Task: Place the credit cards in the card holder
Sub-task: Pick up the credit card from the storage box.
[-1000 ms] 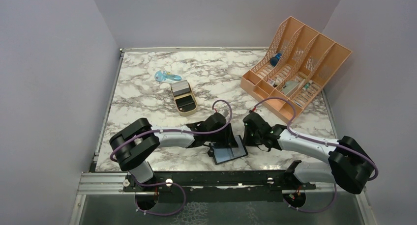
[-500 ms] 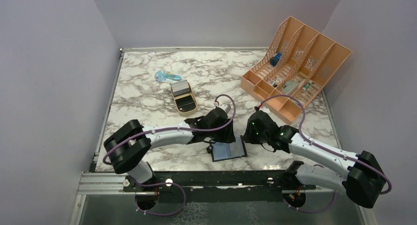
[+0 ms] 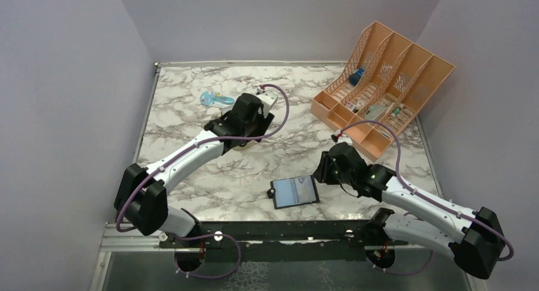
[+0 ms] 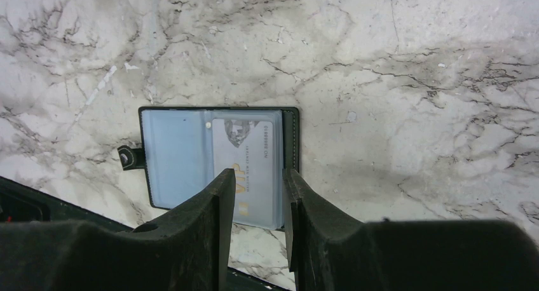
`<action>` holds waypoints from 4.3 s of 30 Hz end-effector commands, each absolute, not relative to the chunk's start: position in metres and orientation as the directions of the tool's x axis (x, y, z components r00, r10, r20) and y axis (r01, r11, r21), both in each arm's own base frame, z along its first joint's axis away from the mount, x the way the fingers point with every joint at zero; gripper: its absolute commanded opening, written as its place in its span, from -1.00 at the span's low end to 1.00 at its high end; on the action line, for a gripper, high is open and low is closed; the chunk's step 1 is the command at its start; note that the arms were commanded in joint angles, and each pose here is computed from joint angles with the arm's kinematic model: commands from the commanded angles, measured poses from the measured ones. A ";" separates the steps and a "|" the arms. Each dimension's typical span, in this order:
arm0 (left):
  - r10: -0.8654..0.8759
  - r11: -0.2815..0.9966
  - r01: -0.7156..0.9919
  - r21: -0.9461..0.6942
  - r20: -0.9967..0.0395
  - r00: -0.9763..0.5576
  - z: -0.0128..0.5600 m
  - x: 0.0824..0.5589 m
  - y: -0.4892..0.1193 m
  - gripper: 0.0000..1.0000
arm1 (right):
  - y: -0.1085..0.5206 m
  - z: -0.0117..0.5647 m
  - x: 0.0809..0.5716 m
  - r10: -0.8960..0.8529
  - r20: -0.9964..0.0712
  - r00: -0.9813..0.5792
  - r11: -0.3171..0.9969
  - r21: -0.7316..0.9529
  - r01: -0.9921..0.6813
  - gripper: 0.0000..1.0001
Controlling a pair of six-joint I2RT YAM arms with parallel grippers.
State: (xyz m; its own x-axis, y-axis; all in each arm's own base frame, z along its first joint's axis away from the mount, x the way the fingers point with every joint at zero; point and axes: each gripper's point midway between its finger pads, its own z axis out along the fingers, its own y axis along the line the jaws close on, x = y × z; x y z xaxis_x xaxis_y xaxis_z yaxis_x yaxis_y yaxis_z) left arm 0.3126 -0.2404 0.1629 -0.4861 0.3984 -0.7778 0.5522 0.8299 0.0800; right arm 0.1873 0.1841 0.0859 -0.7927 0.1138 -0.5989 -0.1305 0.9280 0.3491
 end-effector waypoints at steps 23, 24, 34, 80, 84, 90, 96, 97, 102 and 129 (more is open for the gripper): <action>0.836 0.535 0.610 0.585 -0.472 -0.281 0.112 0.450 -0.123 0.02 | 0.192 0.139 0.206 0.141 -0.698 -0.702 0.906 0.376 -0.193 -0.33; 0.838 0.531 0.603 0.595 -0.472 -0.273 0.113 0.453 -0.123 0.01 | 0.191 0.140 0.206 0.145 -0.700 -0.699 0.906 0.377 -0.190 -0.34; 0.850 0.499 0.649 0.575 -0.472 -0.235 0.098 0.449 -0.131 0.08 | 0.185 0.154 0.211 0.156 -0.729 -0.666 0.916 0.359 -0.179 -0.35; 0.890 0.456 0.585 0.671 -0.368 -0.271 0.096 0.460 -0.115 -0.30 | 0.184 0.144 0.209 0.153 -0.715 -0.683 0.919 0.356 -0.167 -0.35; 0.894 0.448 0.587 0.674 -0.356 -0.273 0.095 0.458 -0.117 -0.40 | 0.184 0.145 0.209 0.154 -0.715 -0.682 0.919 0.357 -0.168 -0.35; 0.895 0.446 0.589 0.674 -0.353 -0.274 0.099 0.456 -0.117 -0.59 | 0.183 0.145 0.208 0.154 -0.715 -0.682 0.918 0.358 -0.169 -0.35; 0.877 0.473 0.649 0.596 -0.390 -0.281 0.101 0.440 -0.128 -1.00 | 0.188 0.148 0.203 0.157 -0.700 -0.696 0.904 0.386 -0.184 -0.35; 0.871 0.483 0.650 0.587 -0.396 -0.290 0.102 0.438 -0.129 -1.00 | 0.188 0.150 0.202 0.158 -0.701 -0.696 0.902 0.389 -0.188 -0.35; 0.850 0.513 0.656 0.554 -0.436 -0.296 0.113 0.428 -0.133 -1.00 | 0.189 0.152 0.199 0.159 -0.699 -0.697 0.894 0.402 -0.200 -0.35; 0.176 0.553 0.790 -0.263 -0.890 -0.420 0.234 0.305 -0.246 -1.00 | 0.253 0.211 0.187 0.205 -0.742 -0.638 0.623 0.602 -0.499 -0.32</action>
